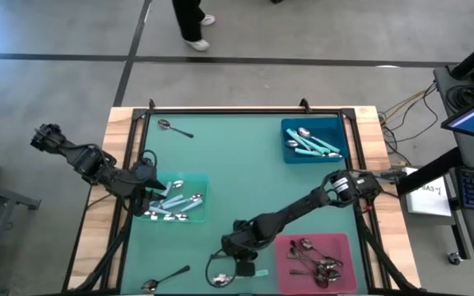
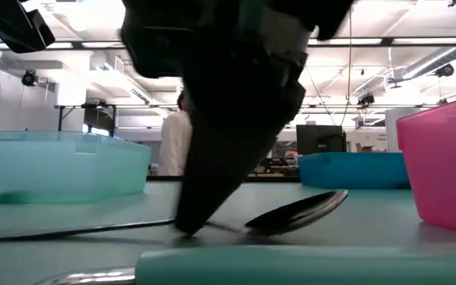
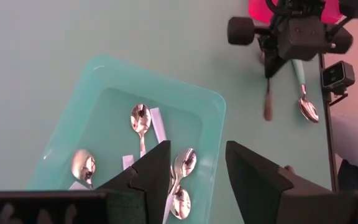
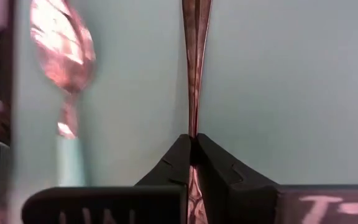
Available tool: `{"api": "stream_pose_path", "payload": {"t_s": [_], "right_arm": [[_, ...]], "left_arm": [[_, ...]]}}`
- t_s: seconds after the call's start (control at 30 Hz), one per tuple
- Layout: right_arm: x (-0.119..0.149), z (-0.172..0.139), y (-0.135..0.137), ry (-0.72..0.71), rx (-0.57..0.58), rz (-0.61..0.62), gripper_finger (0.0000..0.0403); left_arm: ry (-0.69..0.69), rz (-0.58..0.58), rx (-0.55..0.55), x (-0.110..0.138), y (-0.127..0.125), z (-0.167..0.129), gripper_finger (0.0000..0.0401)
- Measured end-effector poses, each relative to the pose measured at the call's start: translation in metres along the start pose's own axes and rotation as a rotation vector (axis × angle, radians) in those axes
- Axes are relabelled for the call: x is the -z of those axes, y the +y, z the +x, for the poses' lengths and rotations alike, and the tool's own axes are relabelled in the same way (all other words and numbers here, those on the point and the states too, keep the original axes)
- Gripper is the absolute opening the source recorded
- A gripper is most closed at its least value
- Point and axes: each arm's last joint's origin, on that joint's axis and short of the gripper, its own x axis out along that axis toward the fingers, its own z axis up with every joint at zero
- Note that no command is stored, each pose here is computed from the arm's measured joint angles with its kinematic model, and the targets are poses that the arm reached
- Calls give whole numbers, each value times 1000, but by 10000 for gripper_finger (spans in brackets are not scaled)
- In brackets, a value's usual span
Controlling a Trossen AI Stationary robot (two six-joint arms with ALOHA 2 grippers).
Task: Sort silverware by color (type)
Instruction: Put the black spoon into the red bin
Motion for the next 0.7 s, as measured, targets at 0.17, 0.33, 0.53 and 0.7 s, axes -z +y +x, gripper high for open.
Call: {"api": "stream_pose_path", "payload": {"t_s": [0.17, 0.33, 0.53, 0.7], "right_arm": [[-7, -41, 2, -35, 61, -6, 9], [7, -87, 12, 63, 123, 36, 9], [44, -132, 48, 188, 184, 112, 9], [84, -131, 73, 227, 220, 191, 9]], "left_arm": [[12, -4, -17, 4, 2, 6, 139], [35, -22, -63, 14, 6, 17, 139], [54, -37, -87, 25, 10, 34, 139], [-15, -69, -90, 29, 10, 48, 139]]}}
